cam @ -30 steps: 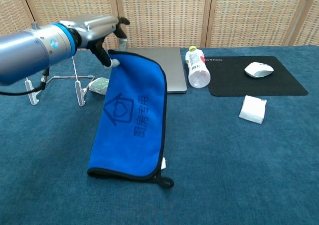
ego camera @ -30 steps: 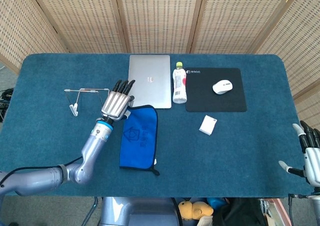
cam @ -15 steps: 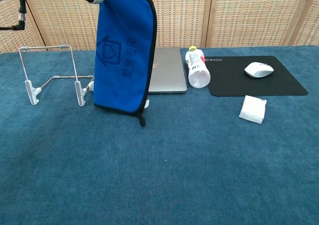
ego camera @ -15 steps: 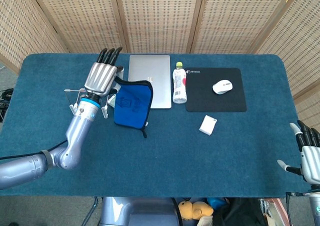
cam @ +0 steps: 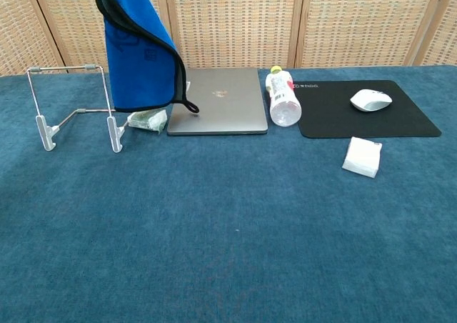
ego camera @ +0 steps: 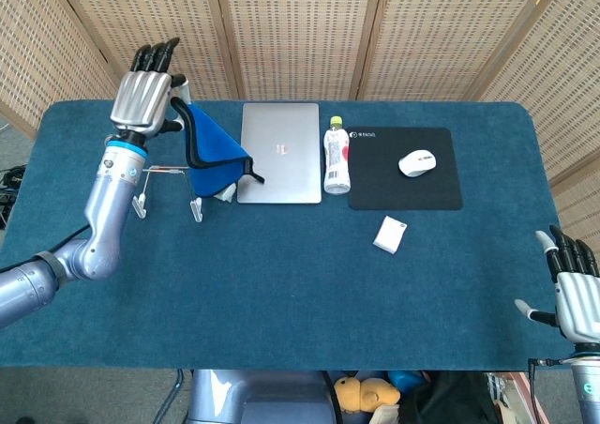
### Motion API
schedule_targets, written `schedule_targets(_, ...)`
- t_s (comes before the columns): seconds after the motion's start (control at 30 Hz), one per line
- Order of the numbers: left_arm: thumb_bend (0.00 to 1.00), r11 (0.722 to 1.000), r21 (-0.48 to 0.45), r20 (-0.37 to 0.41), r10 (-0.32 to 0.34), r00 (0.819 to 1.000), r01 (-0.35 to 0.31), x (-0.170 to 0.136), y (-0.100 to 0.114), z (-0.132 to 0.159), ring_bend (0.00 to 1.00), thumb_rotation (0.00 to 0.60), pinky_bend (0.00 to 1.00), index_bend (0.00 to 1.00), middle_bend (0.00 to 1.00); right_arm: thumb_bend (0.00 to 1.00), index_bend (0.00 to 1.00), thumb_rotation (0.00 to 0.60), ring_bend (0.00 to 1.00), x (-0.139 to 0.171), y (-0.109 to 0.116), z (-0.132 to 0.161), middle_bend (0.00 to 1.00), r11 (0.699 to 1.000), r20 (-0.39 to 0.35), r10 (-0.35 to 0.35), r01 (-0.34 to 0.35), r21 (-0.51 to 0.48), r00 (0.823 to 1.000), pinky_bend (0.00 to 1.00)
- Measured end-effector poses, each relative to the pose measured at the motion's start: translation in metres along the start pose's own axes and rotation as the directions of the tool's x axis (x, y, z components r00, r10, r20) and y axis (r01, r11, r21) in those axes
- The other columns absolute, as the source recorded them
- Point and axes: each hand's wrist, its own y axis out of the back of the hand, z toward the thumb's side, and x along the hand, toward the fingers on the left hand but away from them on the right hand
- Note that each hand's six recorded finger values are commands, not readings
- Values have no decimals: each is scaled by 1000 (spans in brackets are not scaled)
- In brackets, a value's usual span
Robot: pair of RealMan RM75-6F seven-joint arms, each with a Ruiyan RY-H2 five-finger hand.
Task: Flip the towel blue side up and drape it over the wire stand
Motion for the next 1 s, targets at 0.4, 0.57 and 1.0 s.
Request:
schedule_targets(0.4,474,1000,4,-59,15,998,-15,0,20,-43,0,600,0,888,0,0,0,600,0,0,-3,2,0,1000,-1,9,-9,5,1000,0)
schedule_targets(0.57,473,1000,14,-77,-3,997,4,-11,18,-61,0,600,0,887,0,0,0,600,0,0,-3,2,0,1000,-4,9,-9,2,1000,0)
schedule_targets(1.0,472,999,-6,-108,-46,993,46,-49,15,-111,0,600,0,887,0,0,0,600,0,4,1,6,0,1000,-24,7,-7,-14,1000,0)
